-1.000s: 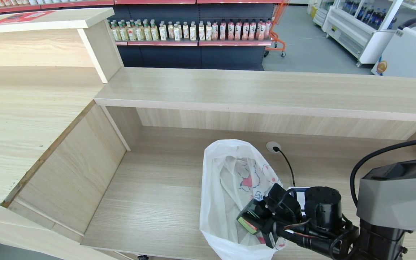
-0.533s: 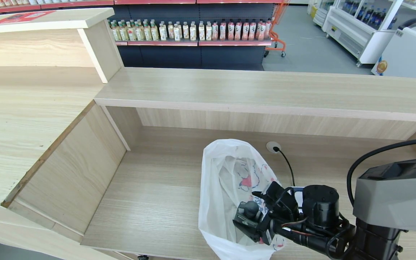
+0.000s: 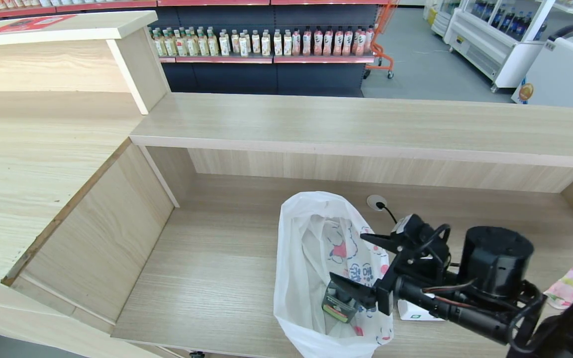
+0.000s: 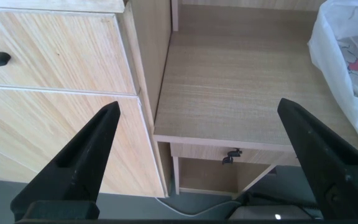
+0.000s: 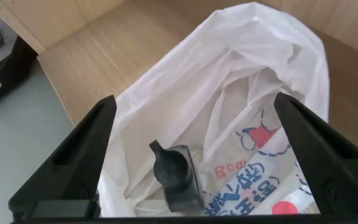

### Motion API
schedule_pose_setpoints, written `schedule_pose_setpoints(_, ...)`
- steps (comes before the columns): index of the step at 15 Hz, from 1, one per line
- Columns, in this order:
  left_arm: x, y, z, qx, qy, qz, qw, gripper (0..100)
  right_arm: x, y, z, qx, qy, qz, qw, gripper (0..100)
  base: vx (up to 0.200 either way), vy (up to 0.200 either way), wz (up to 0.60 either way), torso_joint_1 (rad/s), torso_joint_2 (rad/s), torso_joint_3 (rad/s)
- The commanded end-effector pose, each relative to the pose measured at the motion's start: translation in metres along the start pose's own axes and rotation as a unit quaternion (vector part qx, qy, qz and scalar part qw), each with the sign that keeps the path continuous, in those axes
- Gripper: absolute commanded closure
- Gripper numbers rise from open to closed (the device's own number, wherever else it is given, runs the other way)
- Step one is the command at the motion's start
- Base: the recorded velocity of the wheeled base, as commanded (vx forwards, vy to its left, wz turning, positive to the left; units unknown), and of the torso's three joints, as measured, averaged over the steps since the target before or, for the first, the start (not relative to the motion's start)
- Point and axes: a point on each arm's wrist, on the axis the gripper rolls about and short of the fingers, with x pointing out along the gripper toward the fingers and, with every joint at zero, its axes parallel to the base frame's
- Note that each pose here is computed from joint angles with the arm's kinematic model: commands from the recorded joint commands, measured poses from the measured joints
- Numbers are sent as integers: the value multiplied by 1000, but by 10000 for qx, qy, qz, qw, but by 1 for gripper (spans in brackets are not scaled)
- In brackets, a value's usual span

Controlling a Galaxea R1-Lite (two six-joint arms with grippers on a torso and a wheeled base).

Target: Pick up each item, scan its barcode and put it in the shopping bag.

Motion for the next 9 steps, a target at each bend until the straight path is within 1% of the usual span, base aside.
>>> schedule_pose_setpoints(1,0,0,0,1,4,-1,10000,0,-71,2,82,256,-827,-504,9950,0,0,0,0,0,0,0)
schedule_pose_setpoints(3,0,0,0,1,4,-1,10000,0,-104,1,103,624,-755,-1005,9901,0,0,0,0,0,0,0)
schedule_pose_setpoints(4,0,0,0,1,4,-1,10000,0,-130,-1,109,948,-525,-1384,9844,0,0,0,0,0,0,0)
schedule_pose_setpoints(5,0,0,0,1,4,-1,10000,0,-138,-4,110,994,-402,-1541,9822,0,0,0,0,0,0,0)
schedule_pose_setpoints(6,0,0,0,1,4,-1,10000,0,-157,-14,99,1172,125,-2164,9692,0,0,0,0,0,0,0)
schedule_pose_setpoints(7,0,0,0,1,4,-1,10000,0,-162,-19,95,1244,263,-2403,9623,0,0,0,0,0,0,0)
schedule_pose_setpoints(8,0,0,0,1,4,-1,10000,0,-166,-25,85,1348,453,-2720,9517,0,0,0,0,0,0,0)
schedule_pose_setpoints(9,0,0,0,1,4,-1,10000,0,-169,-29,80,1403,524,-2894,9454,0,0,0,0,0,0,0)
